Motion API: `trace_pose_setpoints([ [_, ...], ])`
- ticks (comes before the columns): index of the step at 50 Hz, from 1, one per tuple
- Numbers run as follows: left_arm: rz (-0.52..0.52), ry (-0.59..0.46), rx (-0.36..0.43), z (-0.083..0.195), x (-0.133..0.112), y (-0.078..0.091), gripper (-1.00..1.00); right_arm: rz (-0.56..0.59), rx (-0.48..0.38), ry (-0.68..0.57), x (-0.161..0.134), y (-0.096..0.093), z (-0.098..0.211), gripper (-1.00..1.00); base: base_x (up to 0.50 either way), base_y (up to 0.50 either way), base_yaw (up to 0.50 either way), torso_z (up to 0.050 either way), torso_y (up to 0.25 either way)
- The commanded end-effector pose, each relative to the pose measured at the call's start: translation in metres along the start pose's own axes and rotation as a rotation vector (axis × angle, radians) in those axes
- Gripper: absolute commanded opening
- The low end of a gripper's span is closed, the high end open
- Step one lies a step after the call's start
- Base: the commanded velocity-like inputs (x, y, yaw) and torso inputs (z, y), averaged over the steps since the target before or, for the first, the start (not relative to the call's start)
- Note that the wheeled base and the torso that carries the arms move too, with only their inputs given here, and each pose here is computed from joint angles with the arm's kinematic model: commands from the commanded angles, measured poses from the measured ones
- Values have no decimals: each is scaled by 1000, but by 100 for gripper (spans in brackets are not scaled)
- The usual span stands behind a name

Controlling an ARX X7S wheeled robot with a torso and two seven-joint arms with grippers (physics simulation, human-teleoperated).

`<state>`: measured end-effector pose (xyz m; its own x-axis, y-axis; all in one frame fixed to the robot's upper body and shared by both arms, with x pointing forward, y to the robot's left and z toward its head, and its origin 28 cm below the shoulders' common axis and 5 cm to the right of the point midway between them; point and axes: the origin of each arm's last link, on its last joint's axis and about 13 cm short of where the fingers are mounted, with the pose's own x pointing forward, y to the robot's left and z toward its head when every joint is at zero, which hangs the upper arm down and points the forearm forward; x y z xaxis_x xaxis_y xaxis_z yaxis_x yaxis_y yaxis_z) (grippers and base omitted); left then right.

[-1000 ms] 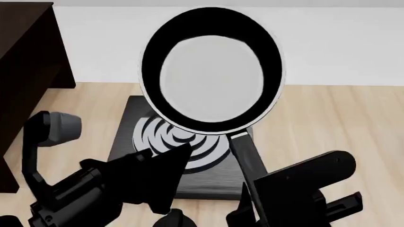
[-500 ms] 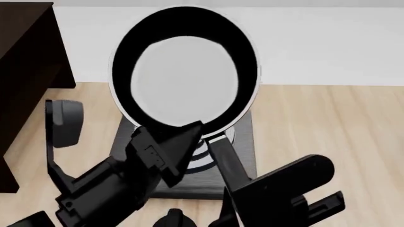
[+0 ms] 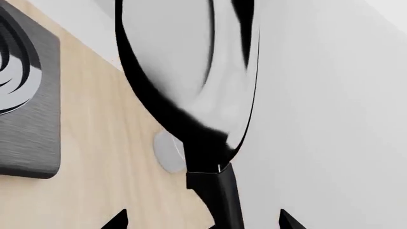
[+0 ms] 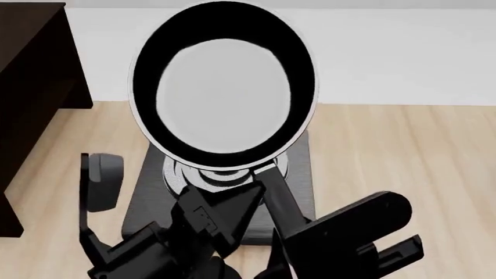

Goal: Put the frying pan on the cabinet shelf.

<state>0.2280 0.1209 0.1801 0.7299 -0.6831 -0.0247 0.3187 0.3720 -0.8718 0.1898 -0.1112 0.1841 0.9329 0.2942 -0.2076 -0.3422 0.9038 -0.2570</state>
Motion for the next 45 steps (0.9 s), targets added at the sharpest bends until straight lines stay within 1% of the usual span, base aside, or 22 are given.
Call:
trace_pose_setpoints([
  [1, -8, 3, -17, -3, 3, -1, 100, -55, -1, -70, -1, -4, 6, -100, 0, 0, 0, 10, 0],
  [11, -30, 30, -15, -7, 11, -6, 100, -49, -6, -66, -1, -4, 2, -100, 0, 0, 0, 0, 0],
  [22, -27, 47, -20, -11, 18, 0, 100, -45, -11, -63, -2, -2, -4, -100, 0, 0, 0, 1, 0],
  [35, -36, 50, -25, -9, 26, 3, 100, -47, -15, -62, -2, -1, -9, -100, 0, 0, 0, 0, 0],
  [45, -28, 49, -47, -11, 28, 7, 100, -42, -12, -60, -3, 1, -11, -100, 0, 0, 0, 1, 0],
])
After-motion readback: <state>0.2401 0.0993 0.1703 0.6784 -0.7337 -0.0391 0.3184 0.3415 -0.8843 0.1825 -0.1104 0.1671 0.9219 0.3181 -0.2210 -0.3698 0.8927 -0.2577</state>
